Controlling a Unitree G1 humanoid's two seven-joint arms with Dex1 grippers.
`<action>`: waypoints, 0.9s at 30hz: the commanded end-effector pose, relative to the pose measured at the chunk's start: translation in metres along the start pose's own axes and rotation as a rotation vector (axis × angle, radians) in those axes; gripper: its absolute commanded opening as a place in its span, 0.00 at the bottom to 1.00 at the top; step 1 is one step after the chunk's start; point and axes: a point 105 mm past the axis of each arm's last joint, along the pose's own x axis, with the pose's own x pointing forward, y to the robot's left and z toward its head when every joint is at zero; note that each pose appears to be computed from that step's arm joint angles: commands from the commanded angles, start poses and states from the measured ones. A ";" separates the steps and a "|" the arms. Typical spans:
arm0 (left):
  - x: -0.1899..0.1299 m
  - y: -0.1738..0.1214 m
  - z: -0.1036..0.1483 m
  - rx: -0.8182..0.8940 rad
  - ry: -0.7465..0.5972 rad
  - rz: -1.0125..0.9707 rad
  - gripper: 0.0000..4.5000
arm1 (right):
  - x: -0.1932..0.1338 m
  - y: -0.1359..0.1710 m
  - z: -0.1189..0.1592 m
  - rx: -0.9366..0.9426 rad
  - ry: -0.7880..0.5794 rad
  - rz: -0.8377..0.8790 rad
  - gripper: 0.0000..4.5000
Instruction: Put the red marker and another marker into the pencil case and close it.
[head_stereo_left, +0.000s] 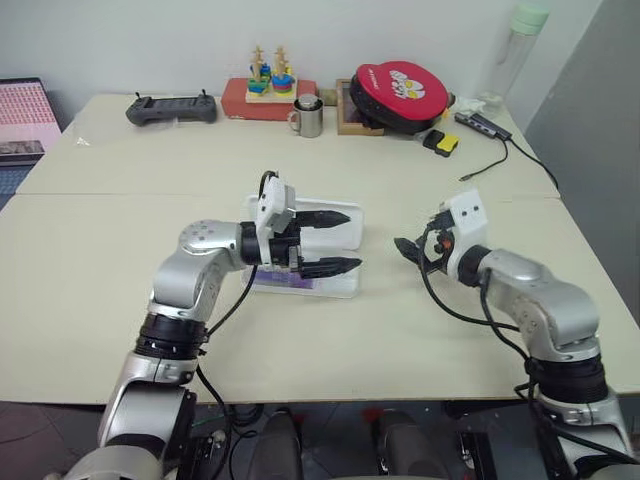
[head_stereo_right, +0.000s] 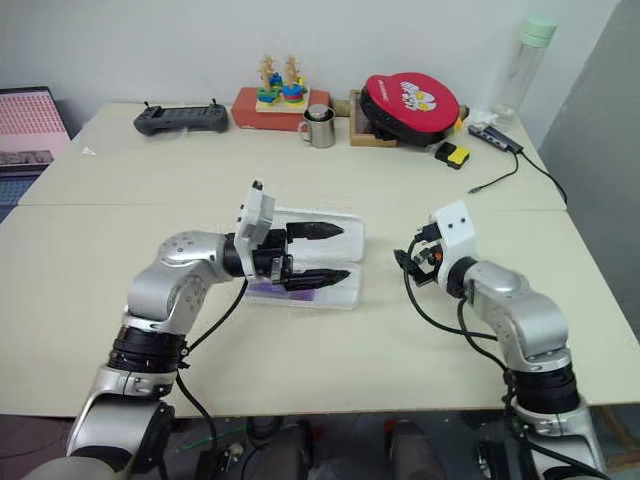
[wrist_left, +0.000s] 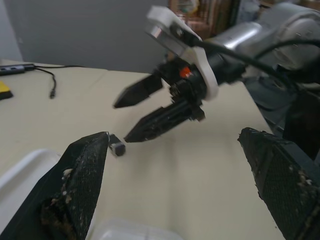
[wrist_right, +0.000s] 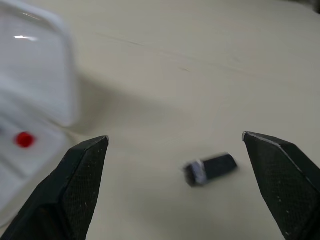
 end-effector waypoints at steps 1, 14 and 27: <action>0.004 -0.007 0.011 0.041 -0.041 0.025 0.99 | 0.004 -0.011 -0.008 0.078 -0.021 -0.185 1.00; 0.003 -0.004 0.012 0.039 -0.051 0.060 0.99 | 0.033 0.000 -0.025 0.193 0.014 -0.265 1.00; 0.006 0.001 0.013 0.055 -0.058 0.084 1.00 | 0.037 -0.006 -0.025 0.171 -0.009 -0.310 0.43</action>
